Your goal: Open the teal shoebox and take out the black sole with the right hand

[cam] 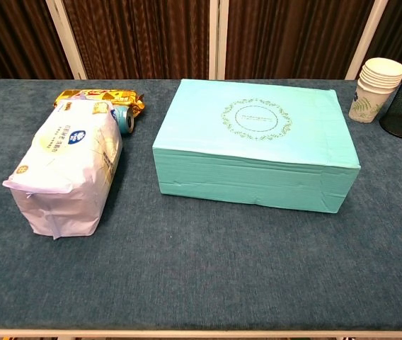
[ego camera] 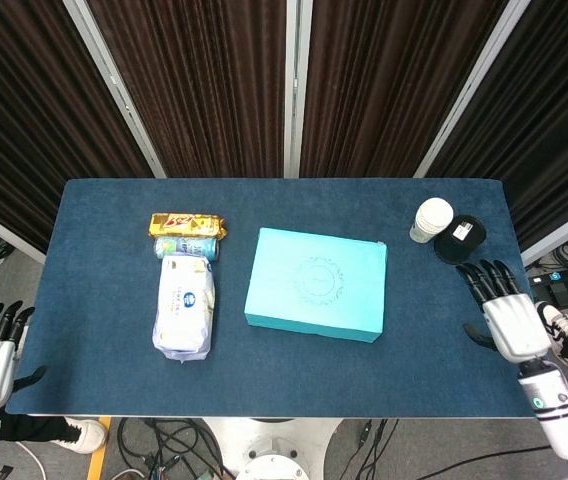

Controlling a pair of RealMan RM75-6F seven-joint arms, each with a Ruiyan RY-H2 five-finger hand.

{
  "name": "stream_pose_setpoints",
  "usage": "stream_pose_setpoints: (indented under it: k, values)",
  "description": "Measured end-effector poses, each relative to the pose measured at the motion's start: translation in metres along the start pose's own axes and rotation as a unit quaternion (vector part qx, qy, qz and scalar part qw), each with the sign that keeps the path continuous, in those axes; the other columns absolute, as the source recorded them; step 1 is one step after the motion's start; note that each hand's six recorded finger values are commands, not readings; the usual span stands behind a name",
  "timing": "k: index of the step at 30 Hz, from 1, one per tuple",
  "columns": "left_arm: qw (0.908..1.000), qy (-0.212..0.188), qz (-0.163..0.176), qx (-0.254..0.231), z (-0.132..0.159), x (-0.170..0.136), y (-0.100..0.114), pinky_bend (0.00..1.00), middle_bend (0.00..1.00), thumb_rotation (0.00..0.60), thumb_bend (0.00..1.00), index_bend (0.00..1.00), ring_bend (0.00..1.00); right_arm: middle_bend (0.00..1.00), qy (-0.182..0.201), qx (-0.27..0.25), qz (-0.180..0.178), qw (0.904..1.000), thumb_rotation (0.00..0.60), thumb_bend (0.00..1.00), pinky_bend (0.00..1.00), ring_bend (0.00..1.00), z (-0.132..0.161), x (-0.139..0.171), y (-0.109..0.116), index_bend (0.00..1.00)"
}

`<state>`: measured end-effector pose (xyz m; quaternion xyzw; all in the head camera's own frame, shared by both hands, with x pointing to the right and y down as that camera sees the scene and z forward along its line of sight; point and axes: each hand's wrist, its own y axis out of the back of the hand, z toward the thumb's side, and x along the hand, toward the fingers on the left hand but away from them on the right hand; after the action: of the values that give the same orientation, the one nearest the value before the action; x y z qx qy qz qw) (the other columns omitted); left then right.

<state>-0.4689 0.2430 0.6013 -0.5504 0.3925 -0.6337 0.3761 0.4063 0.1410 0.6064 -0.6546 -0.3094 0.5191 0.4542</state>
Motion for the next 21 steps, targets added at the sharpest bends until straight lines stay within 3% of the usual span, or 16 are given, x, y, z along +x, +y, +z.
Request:
stream_pose_setpoints:
  k: [6,12,21]
  values:
    - [0.9999,0.012,-0.006,-0.003,-0.006,-0.006,-0.001,0.02,0.07,0.6,0.0,0.16,0.03,0.09,0.049,0.07,0.01,0.9963,0.6,0.02,0.0,0.0,0.025,-0.062,-0.017,0.02]
    - [0.9998,0.016,-0.012,-0.007,-0.009,-0.009,-0.001,0.02,0.07,0.6,0.0,0.16,0.03,0.09,0.062,0.113,0.016,0.9915,0.6,0.0,0.0,0.0,0.033,-0.103,-0.044,0.02]
    - [0.9997,0.013,-0.018,-0.014,-0.009,-0.007,-0.002,0.02,0.07,0.6,0.0,0.16,0.03,0.07,0.087,0.131,0.005,0.9876,0.6,0.0,0.0,0.0,0.057,-0.146,-0.074,0.02]
